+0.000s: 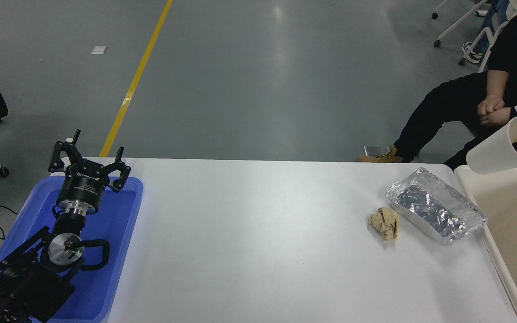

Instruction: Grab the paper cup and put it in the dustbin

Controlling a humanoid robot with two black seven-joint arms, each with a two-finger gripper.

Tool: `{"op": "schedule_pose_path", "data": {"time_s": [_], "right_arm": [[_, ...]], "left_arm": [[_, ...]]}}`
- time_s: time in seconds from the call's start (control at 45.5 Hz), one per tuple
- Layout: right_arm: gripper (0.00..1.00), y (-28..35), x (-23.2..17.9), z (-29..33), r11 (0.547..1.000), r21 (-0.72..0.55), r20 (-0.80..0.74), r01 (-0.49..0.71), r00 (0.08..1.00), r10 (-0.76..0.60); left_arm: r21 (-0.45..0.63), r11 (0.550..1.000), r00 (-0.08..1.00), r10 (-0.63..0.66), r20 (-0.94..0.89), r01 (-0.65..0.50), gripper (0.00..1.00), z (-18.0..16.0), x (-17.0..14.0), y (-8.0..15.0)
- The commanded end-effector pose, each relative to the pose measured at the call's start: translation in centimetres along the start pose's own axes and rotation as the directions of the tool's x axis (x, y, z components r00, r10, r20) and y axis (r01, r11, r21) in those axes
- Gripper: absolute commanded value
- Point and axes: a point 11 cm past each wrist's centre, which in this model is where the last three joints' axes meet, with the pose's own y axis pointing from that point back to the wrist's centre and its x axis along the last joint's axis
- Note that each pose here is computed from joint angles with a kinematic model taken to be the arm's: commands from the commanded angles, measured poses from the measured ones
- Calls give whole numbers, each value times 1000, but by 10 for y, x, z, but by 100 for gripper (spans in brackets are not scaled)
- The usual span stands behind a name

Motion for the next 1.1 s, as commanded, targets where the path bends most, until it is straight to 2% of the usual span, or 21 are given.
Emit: {"op": "schedule_pose_path", "data": {"time_s": [0.0, 0.132, 0.308, 0.44, 0.505, 0.659, 0.879, 1.077], "right_arm": [[0, 0, 10, 59, 984, -173, 81, -37, 995, 51], [0, -8, 7, 112, 939, -338, 116, -65, 987, 110], [0, -30, -16, 156, 877, -473, 141, -90, 974, 177], [0, -30, -36, 192, 775, -626, 110, -90, 973, 201], [0, -28, -46, 204, 743, -663, 138, -89, 961, 238], [0, -49, -75, 212, 720, -688, 165, -90, 947, 276], [0, -88, -107, 208, 698, -693, 115, -179, 929, 352], [0, -125, -145, 196, 678, -708, 159, -197, 891, 426]], "left_arm": [[-1, 1000, 1000, 1, 0, -1, 100, 0, 0, 0], [-2, 1000, 1000, 1, -2, -1, 100, 0, 0, 0], [-1, 1000, 1000, 0, -1, 0, 100, 0, 0, 0], [-1, 1000, 1000, 0, -1, 0, 100, 0, 0, 0], [-2, 1000, 1000, 1, -2, -1, 100, 0, 0, 0], [-2, 1000, 1000, 0, -2, -1, 100, 0, 0, 0], [-4, 1000, 1000, 1, -2, -1, 100, 1, 0, 0], [-2, 1000, 1000, 1, -2, -1, 100, 0, 0, 0]]}}
